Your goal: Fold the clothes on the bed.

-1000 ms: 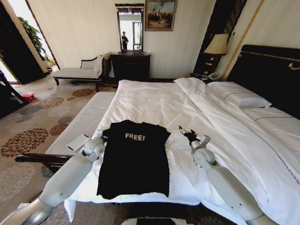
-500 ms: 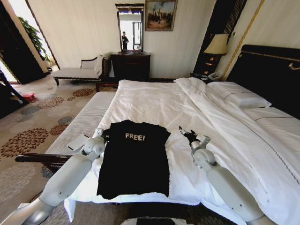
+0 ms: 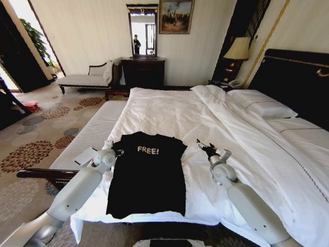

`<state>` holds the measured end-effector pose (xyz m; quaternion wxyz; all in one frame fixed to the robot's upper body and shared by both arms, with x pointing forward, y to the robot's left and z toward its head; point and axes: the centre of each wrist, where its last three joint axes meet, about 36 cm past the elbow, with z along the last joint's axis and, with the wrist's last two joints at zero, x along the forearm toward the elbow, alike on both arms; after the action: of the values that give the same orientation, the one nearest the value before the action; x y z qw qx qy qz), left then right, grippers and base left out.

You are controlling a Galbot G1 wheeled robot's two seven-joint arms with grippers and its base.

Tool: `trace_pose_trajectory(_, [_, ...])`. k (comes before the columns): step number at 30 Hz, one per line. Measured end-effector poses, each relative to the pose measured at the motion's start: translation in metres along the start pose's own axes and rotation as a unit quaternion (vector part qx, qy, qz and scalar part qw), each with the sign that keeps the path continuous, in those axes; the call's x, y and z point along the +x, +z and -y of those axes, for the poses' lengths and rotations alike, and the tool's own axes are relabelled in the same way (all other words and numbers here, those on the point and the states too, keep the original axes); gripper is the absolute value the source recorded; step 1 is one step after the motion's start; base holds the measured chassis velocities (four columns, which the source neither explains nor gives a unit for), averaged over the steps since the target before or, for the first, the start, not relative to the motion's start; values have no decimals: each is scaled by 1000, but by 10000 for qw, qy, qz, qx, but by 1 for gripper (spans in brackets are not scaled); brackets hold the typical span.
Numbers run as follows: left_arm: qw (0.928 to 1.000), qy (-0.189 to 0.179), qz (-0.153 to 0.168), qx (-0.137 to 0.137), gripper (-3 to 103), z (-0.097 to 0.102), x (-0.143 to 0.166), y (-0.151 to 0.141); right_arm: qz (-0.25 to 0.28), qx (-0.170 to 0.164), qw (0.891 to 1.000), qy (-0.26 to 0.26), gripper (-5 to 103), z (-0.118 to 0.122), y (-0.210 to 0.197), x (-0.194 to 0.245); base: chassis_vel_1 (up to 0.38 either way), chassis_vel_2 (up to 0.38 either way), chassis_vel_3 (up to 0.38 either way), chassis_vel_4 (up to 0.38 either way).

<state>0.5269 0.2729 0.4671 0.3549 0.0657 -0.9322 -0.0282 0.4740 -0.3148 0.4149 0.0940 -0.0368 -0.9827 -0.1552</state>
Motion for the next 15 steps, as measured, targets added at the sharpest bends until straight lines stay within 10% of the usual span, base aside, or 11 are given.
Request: trace_pose_trajectory(15, [9999,-121,56,-103,36,0,-4,1,-22,12,10000,12,100,0,1,0,0,0,0,0])
